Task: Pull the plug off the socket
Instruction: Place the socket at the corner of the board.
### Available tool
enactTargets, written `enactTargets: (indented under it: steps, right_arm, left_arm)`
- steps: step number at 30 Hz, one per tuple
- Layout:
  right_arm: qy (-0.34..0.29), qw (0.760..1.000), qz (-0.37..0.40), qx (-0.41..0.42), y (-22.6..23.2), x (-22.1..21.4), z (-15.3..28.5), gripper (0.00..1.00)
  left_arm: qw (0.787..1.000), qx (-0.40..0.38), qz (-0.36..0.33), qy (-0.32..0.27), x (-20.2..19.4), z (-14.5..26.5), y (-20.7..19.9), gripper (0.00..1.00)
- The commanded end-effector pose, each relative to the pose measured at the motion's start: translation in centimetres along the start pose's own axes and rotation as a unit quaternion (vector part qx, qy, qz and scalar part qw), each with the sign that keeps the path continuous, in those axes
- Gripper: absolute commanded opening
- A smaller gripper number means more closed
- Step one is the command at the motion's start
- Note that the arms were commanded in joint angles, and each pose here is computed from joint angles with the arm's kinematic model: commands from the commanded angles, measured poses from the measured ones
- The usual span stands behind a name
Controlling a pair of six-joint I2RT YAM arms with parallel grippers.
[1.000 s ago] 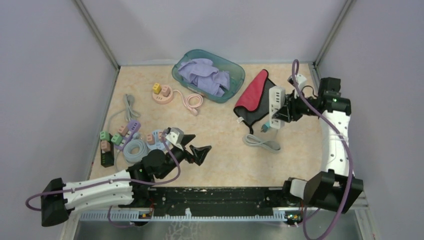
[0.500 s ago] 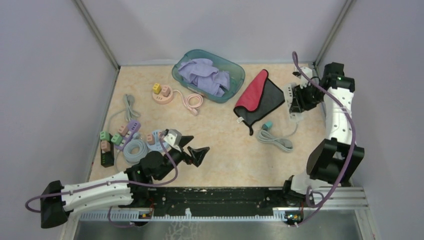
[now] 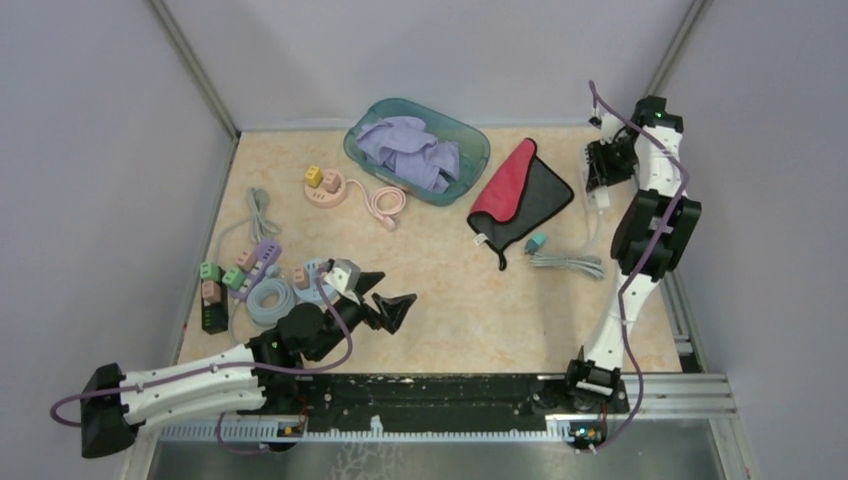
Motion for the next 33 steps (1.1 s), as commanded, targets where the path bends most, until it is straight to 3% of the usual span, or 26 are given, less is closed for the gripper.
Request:
enactTargets:
  steps: [1, 4, 8, 15, 20, 27, 33]
  right_arm:
    - [-0.034, 0.998, -0.008, -0.045, -2.7, 3.4, -1.5, 0.00]
    - [-0.027, 0.998, -0.003, -0.056, -3.6, 4.4, -3.4, 0.01]
    - [-0.016, 0.998, 0.012, -0.055, -3.6, 4.9, -6.0, 0.11]
    - [-0.027, 0.998, 0.009, -0.049, -3.0, 5.4, -7.8, 0.38]
    - [-0.027, 0.998, -0.005, -0.060, -3.4, 5.3, -8.4, 0.43]
    - [-0.041, 0.997, -0.013, -0.070, -3.1, 5.8, -6.9, 0.53]
    - [-0.085, 0.995, -0.013, -0.057, -1.8, 6.3, -2.8, 0.61]
  left_arm:
    - [1.000, 0.008, 0.002, 0.001, -0.3, 0.1, 0.3, 1.00]
    - [1.000, 0.012, 0.002, 0.003, -0.4, 0.1, 0.4, 1.00]
    - [1.000, 0.016, 0.000, 0.006, -0.5, 0.0, 0.5, 1.00]
    - [1.000, 0.018, -0.002, 0.009, -0.4, -0.1, 0.4, 1.00]
    - [1.000, 0.015, -0.003, 0.016, -0.4, -0.3, 0.2, 1.00]
    - [1.000, 0.013, 0.000, 0.024, -0.1, -0.3, 0.0, 1.00]
    - [0.999, 0.017, 0.010, 0.031, 0.2, 0.1, 0.0, 1.00]
Point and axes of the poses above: each gripper's point midway between its finger pads, its own z axis back along the fingers, its own y axis along the line the jaws close on, x = y × z, the point moved 8 cm from there along z, back along the fingers, and after that the axes turned 4 degrees about -z, right-handed, at the moved point
